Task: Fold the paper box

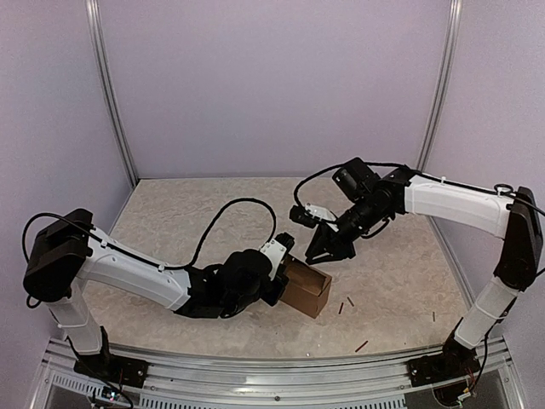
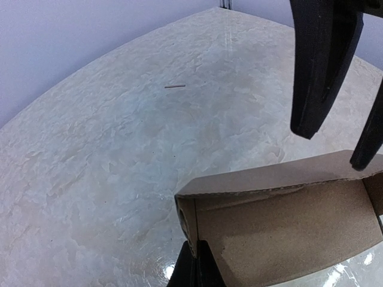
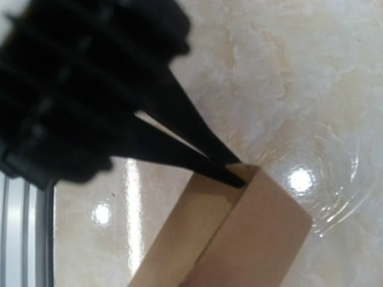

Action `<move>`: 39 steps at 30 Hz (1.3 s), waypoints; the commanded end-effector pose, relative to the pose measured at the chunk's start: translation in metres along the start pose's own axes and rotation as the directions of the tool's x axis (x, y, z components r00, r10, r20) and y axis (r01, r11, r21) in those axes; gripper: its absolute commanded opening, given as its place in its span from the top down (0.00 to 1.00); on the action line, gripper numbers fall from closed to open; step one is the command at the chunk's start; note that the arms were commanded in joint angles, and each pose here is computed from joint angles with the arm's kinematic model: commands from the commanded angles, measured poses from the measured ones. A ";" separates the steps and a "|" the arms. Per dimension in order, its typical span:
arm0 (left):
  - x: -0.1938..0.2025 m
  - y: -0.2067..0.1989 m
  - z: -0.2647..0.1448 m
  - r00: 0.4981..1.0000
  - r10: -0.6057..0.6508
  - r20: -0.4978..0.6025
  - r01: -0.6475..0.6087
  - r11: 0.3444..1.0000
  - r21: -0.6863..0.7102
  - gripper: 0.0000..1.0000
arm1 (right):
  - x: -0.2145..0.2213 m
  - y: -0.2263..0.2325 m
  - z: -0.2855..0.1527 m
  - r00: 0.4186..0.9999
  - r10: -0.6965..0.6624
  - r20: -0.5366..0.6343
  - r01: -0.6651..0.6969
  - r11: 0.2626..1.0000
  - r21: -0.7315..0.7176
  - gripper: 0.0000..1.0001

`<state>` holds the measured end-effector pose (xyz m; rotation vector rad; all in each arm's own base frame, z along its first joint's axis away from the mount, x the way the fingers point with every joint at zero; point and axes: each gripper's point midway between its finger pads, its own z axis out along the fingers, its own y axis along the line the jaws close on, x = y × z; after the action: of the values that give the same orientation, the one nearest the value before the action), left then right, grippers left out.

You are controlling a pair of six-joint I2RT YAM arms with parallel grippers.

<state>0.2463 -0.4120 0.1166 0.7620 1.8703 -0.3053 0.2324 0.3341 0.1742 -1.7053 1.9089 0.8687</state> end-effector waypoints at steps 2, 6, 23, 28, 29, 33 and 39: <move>0.057 0.001 0.004 0.978 0.121 -0.172 -0.122 0.993 0.007 1.00 | 0.014 0.006 0.013 0.999 0.012 -0.052 -0.013 1.000 -0.025 0.80; 0.056 0.001 0.003 0.978 0.125 -0.168 -0.126 0.992 0.005 1.00 | 0.018 0.010 0.019 0.998 0.001 -0.068 -0.003 1.000 -0.030 0.81; 0.049 -0.004 -0.012 0.978 0.161 -0.130 -0.164 0.986 -0.015 0.81 | 0.030 0.017 0.035 0.988 -0.061 -0.142 0.063 0.998 0.012 0.85; 0.034 -0.013 -0.030 0.980 0.183 -0.072 -0.183 0.983 0.013 0.75 | 0.033 0.019 0.036 0.986 -0.070 -0.150 0.073 0.997 0.014 0.85; 0.034 -0.017 -0.035 0.978 0.199 -0.065 -0.198 0.980 0.022 0.74 | 0.034 0.019 0.037 0.986 -0.071 -0.154 0.074 0.997 0.014 0.85; 0.028 -0.026 -0.056 0.976 0.216 -0.020 -0.214 0.974 0.069 0.63 | 0.037 0.020 0.040 0.985 -0.074 -0.157 0.077 0.997 0.010 0.85; 0.011 -0.023 -0.079 0.992 0.106 0.073 -0.114 0.986 0.124 0.61 | 0.045 0.023 0.046 0.981 -0.080 -0.175 0.081 0.997 -0.003 0.85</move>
<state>0.1759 -0.3887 0.1157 0.9822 1.7886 -0.2754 0.2099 0.3492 0.1435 -1.8352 1.8501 0.7560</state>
